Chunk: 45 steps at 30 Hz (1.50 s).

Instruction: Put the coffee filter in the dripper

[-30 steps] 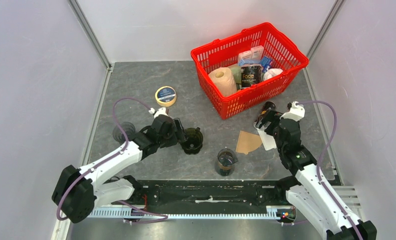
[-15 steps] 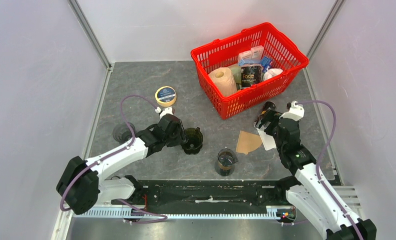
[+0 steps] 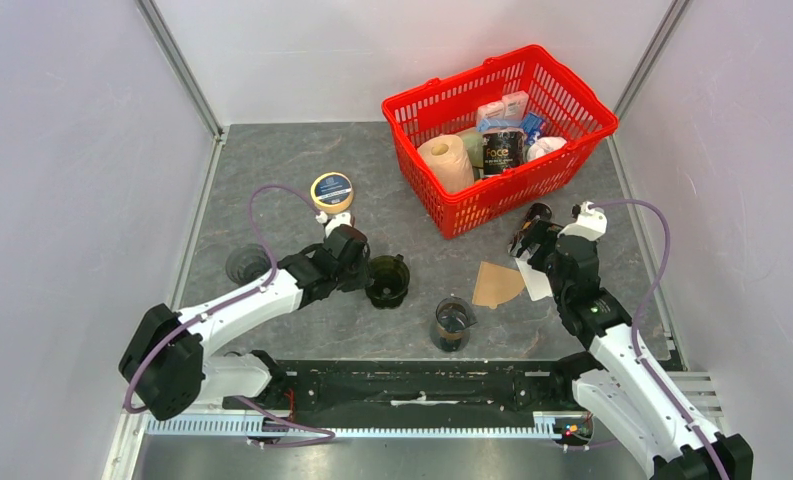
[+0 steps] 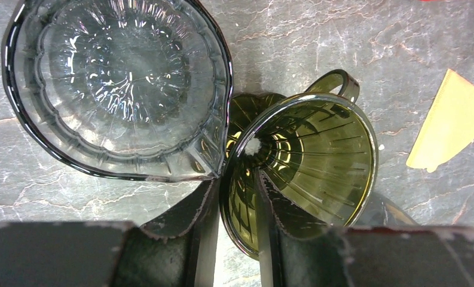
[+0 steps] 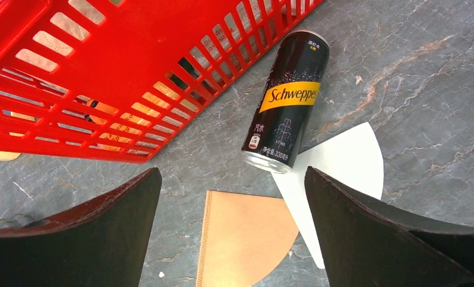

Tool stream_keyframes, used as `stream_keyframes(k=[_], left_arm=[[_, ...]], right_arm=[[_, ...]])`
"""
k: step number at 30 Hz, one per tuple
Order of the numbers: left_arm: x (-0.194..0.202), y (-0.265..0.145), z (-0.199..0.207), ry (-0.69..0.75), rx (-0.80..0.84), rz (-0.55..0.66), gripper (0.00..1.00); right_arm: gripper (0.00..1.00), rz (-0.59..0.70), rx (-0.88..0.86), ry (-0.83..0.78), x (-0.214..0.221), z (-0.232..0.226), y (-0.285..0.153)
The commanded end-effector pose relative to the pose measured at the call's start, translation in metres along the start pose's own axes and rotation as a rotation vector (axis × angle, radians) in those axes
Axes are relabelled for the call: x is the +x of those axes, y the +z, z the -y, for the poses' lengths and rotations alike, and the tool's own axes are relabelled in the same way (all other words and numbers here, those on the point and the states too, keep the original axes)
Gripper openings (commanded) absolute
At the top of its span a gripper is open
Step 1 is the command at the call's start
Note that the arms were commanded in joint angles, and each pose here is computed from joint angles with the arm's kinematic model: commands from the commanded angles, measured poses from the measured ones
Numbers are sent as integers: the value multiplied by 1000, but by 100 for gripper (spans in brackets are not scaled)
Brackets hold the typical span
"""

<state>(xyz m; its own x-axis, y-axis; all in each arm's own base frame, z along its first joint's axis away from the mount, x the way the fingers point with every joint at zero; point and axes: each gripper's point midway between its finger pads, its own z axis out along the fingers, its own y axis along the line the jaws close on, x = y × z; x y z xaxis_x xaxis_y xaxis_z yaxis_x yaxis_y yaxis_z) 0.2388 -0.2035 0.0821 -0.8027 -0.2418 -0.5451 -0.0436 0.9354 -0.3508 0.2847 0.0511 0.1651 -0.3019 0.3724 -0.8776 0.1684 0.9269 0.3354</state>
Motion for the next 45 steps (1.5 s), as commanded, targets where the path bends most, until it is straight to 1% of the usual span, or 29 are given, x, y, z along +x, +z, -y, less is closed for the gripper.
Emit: stream_keyframes(k=[1, 5, 7, 11, 15, 22, 26, 27, 28, 37, 45], left_arm=[[-10, -1, 10, -1, -1, 24, 32], [-7, 1, 9, 8, -22, 8, 30], [-6, 1, 10, 9, -27, 3, 24], [-7, -3, 19, 13, 6, -4, 16], [-11, -11, 30, 20, 46, -4, 2], [-26, -39, 62, 34, 197, 11, 2], [-44, -60, 74, 45, 258, 68, 2], [-49, -66, 77, 47, 270, 84, 2], [-59, -78, 78, 51, 275, 122, 2], [-100, -121, 46, 8, 120, 286, 2], [-118, -139, 13, -39, -13, 392, 2]], right_arm=[[97, 46, -18, 16, -15, -6, -3], [97, 52, -12, 16, -17, -4, -4], [97, 53, -15, 15, -17, -5, -5], [97, 53, -20, 19, -17, -5, -5], [97, 48, -20, 17, -16, -6, -4], [97, 54, -19, 23, -17, -5, -5], [97, 71, -11, 30, -19, -3, -7], [99, 76, -11, 31, -20, -2, -8], [99, 85, -9, 34, -21, -1, -9], [99, 97, -5, 42, -22, 0, -9], [99, 95, 0, 40, -21, 1, -8]])
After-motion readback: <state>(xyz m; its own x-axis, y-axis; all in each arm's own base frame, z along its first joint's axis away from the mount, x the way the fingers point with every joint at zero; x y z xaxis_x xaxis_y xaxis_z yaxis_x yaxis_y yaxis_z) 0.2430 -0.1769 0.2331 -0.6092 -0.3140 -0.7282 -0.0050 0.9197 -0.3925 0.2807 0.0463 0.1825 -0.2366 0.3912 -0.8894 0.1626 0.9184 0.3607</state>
